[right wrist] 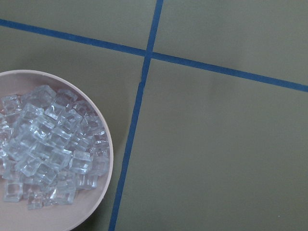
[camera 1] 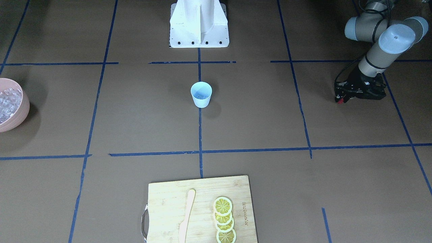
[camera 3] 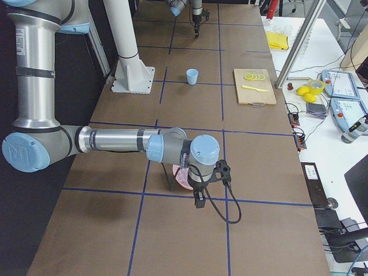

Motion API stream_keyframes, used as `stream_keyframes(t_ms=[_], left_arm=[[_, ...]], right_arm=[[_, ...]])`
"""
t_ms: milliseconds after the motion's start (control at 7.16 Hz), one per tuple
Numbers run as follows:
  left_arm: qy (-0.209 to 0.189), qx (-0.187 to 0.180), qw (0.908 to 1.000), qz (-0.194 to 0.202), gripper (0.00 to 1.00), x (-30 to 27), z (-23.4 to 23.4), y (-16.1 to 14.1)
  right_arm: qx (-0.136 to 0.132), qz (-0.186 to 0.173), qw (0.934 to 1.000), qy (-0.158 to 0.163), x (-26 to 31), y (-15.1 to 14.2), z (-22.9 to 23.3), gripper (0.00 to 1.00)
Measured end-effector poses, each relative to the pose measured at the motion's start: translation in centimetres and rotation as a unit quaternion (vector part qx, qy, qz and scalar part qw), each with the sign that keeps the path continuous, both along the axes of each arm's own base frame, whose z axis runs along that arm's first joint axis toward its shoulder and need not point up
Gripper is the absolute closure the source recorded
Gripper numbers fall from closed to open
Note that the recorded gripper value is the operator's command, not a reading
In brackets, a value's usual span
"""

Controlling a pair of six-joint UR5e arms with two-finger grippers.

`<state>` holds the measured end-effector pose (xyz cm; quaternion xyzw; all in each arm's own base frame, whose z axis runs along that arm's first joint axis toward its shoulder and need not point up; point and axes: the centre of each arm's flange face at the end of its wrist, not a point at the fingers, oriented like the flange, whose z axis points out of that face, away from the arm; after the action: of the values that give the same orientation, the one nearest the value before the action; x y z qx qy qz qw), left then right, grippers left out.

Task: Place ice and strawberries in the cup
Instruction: 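Lift the strawberry with the left gripper and carry it toward the cup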

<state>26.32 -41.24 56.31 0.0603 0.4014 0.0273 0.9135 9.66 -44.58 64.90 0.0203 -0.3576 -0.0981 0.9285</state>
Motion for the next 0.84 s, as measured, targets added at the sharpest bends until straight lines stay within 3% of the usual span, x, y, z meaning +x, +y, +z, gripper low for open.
stream_keyframes(t_ms=[419, 838], left_arm=[[0.027, 0.004, 0.9996, 0.008, 1.0, -0.7, -5.3, 0.2], [0.018, -0.01, 0.9998, 0.007, 1.0, -2.3, -14.4, 1.6]], right_arm=[[-0.003, 0.003, 1.0, 0.0, 0.0, 0.0, 0.0, 0.01], [-0.004, 0.004, 1.0, 0.0, 0.0, 0.0, 0.0, 0.01]])
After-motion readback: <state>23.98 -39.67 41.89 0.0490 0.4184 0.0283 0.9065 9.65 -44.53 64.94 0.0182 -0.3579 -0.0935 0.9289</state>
